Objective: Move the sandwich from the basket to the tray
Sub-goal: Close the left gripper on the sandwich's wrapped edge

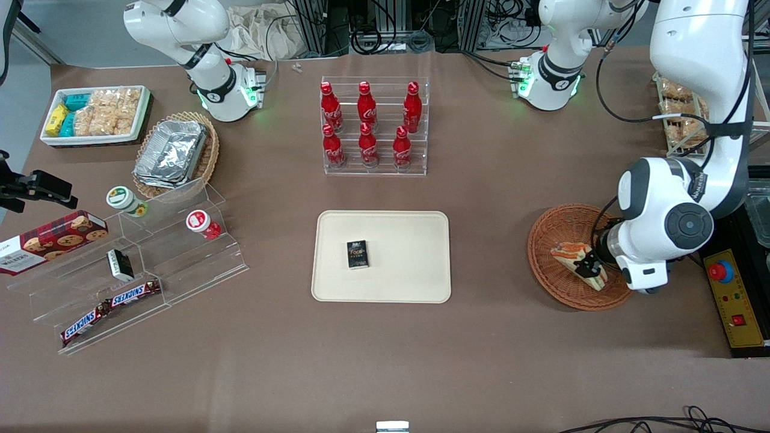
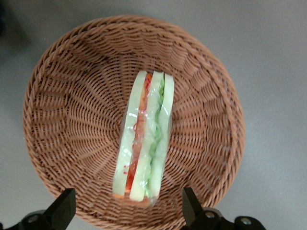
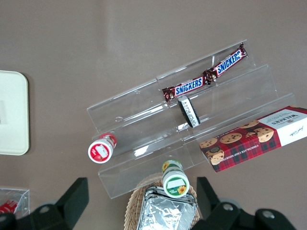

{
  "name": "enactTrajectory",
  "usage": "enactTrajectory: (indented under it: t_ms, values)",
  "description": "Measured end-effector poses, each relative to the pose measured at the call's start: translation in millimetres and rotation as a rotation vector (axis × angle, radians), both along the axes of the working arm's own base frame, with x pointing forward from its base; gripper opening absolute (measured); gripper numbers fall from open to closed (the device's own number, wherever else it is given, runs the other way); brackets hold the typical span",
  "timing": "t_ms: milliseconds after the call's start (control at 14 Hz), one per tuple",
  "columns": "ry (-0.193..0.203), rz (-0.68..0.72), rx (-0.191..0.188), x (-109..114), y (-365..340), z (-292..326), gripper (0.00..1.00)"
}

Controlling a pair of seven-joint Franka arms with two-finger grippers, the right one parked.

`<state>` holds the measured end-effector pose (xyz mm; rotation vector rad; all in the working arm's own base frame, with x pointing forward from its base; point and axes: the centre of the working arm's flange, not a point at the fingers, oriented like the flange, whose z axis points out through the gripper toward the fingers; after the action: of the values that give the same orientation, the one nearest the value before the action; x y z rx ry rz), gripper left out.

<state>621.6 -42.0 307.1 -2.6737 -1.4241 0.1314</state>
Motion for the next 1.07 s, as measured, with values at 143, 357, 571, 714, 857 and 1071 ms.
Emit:
enactTrajectory:
  t_ms: [143, 357, 571, 714, 857, 1071]
  values:
    - [-0.004, 0.033, 0.004, 1.1, 0.4, -1.0, 1.0]
    - [-0.002, 0.047, 0.006, 1.7, 0.4, -6.0, 1.0]
    - [0.01, 0.05, 0.006, 1.7, 0.3, -16.4, 1.0]
    - [0.012, 0.051, 0.006, 2.3, 0.2, -23.7, 1.0]
    - [0.02, 0.05, 0.007, 2.3, 0.2, -31.6, 1.0]
    - [0.041, 0.026, 0.036, 0.9, 2.1, -47.3, 1.0]
